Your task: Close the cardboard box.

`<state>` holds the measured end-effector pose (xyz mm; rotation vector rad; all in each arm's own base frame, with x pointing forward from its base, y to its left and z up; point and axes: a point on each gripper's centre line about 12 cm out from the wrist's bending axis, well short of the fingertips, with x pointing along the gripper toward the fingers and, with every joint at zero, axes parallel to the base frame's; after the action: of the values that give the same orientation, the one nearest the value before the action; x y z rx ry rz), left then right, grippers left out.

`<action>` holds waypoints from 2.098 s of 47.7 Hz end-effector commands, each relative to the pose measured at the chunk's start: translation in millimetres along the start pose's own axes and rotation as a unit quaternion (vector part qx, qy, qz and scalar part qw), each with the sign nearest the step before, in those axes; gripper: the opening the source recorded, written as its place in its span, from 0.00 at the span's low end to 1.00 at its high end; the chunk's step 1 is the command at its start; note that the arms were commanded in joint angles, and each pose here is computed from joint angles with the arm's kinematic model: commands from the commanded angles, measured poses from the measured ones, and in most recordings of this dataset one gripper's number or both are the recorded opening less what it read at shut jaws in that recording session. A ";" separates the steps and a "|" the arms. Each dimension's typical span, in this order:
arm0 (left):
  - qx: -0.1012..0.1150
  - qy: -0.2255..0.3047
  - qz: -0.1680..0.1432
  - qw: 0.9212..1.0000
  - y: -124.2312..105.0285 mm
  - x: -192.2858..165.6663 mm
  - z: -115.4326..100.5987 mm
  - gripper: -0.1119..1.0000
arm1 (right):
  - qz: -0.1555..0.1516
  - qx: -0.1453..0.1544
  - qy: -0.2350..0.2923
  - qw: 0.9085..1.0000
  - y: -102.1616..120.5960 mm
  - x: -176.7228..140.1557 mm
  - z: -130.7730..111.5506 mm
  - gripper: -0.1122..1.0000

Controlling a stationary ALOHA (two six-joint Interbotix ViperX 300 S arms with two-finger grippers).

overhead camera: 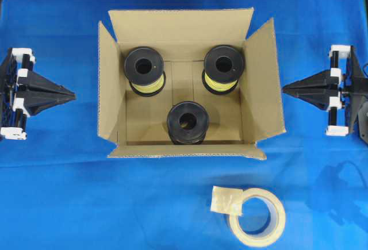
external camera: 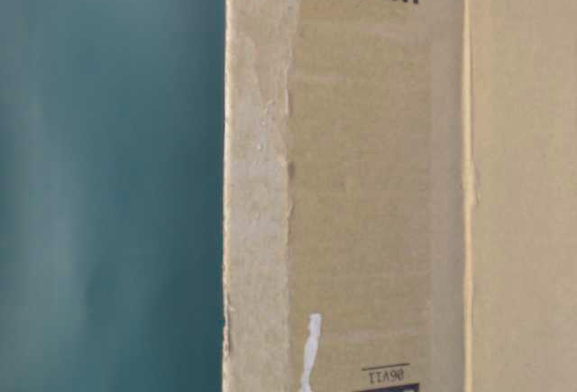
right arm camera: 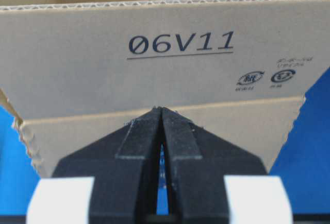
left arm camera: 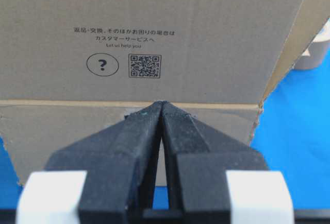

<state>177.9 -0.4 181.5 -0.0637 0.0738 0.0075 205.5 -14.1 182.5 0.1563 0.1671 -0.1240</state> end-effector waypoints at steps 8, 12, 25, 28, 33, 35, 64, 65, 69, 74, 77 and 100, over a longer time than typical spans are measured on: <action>0.003 -0.021 0.001 1.000 -1.0 25.8 12.5 0.10 | 0.000 -0.001 -0.007 1.000 6.3 32.6 19.3 0.10; 0.007 -0.018 0.003 1.000 -0.7 42.4 14.8 0.10 | 0.000 -0.004 -0.007 1.000 8.4 45.8 24.0 0.10; 0.014 -0.005 0.021 1.000 7.1 101.1 18.1 0.10 | 0.001 -0.011 -0.004 1.000 14.9 84.2 35.2 0.10; 0.019 -0.006 0.023 1.000 8.3 110.9 20.9 0.10 | 0.001 -0.012 -0.002 1.000 15.9 91.3 36.2 0.10; 0.029 -0.008 0.025 0.999 9.7 124.7 24.1 0.10 | 0.000 -0.012 0.000 1.000 16.2 99.2 36.8 0.10; 0.034 -0.004 0.025 0.999 9.8 130.7 24.0 0.10 | 0.001 -0.013 -0.001 1.000 17.3 102.1 37.9 0.10; 0.026 0.064 0.033 0.997 16.1 156.3 7.8 0.10 | -0.004 -0.012 0.033 0.999 16.3 118.8 24.0 0.10; 0.025 0.068 0.033 0.997 16.2 157.1 5.9 0.10 | -0.005 -0.011 0.037 0.999 16.1 119.5 21.9 0.10; 0.021 0.083 0.034 0.996 16.8 159.1 -3.0 0.10 | -0.007 -0.008 0.050 0.999 15.3 122.3 13.7 0.10; 0.011 0.093 0.035 0.995 17.3 161.2 -9.8 0.10 | -0.011 -0.005 0.057 0.998 14.5 124.1 8.7 0.10; 0.005 0.097 0.036 0.995 17.4 162.4 -12.1 0.10 | -0.010 -0.005 0.056 0.998 15.4 124.2 8.4 0.10; 0.020 0.067 0.064 0.995 42.5 209.1 14.5 0.10 | -0.004 -0.005 0.055 0.998 20.3 132.4 10.4 0.10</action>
<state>374.7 32.2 163.3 -0.0268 0.2525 0.1037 333.4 -12.2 163.4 0.1485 0.3102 -0.1289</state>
